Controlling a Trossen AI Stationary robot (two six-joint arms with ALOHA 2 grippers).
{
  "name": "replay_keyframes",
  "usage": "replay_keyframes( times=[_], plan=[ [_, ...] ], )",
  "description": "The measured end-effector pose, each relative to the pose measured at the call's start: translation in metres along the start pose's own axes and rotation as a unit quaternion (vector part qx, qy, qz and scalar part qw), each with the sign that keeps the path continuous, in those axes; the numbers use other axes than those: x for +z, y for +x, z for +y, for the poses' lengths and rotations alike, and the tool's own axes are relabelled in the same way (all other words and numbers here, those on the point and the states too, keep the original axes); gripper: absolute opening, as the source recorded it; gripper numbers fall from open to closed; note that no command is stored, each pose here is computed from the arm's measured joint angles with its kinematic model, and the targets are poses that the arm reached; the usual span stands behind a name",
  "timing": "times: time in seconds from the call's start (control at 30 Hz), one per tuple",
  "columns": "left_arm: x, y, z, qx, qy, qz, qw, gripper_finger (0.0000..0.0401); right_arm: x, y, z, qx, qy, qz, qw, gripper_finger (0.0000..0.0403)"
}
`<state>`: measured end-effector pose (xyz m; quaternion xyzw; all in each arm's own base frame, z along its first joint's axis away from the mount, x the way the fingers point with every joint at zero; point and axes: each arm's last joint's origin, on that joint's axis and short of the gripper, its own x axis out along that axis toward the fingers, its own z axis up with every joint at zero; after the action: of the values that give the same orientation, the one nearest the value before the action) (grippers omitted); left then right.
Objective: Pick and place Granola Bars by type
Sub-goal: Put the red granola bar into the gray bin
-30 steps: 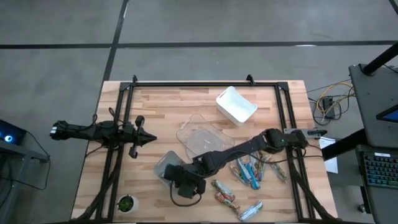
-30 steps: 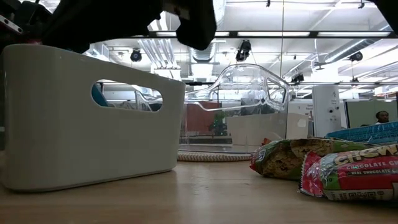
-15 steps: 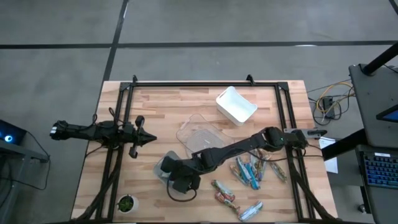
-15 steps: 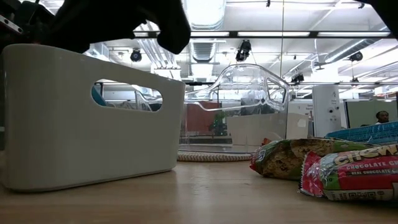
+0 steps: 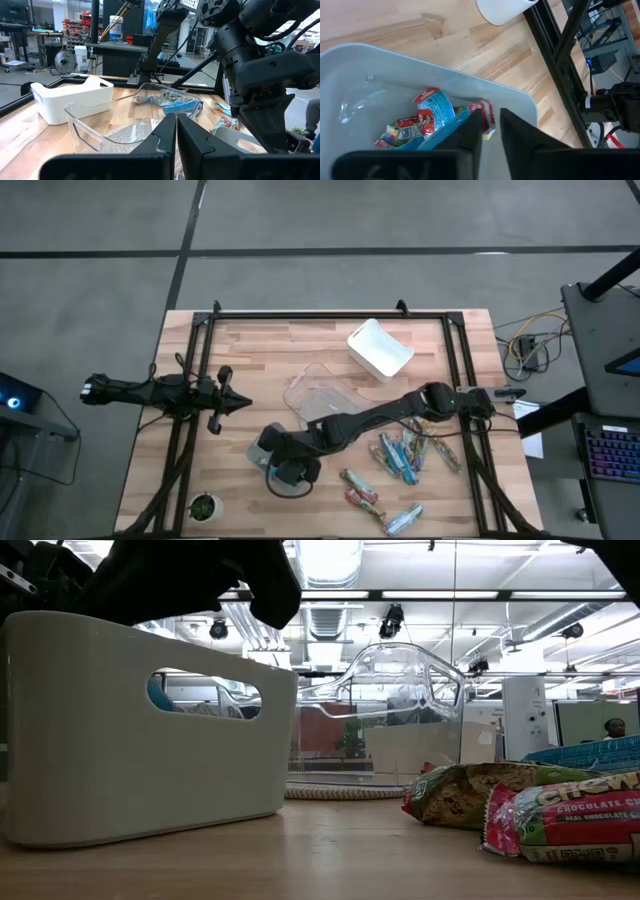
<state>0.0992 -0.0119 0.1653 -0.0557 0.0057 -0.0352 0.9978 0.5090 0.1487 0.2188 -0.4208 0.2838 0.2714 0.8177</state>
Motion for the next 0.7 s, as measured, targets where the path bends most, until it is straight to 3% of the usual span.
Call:
replay_keyframes(
  times=[0.2,0.37,0.7],
  plan=[
    [0.0,0.0,0.0,0.0,0.0,0.0,1.0,0.0,-0.0024,0.0009,-0.004,-0.013,0.032,-0.004,0.999,0.0151],
    [0.0,0.0,0.0,0.0,0.0,0.0,1.0,0.0,-0.0033,0.0015,-0.0063,-0.029,0.043,0.0,0.999,0.0197],
    [0.0,0.0,0.0,0.0,0.0,0.0,1.0,0.0,-0.0045,0.0006,-0.0059,-0.024,0.063,0.005,0.998,0.0206]
  ],
)
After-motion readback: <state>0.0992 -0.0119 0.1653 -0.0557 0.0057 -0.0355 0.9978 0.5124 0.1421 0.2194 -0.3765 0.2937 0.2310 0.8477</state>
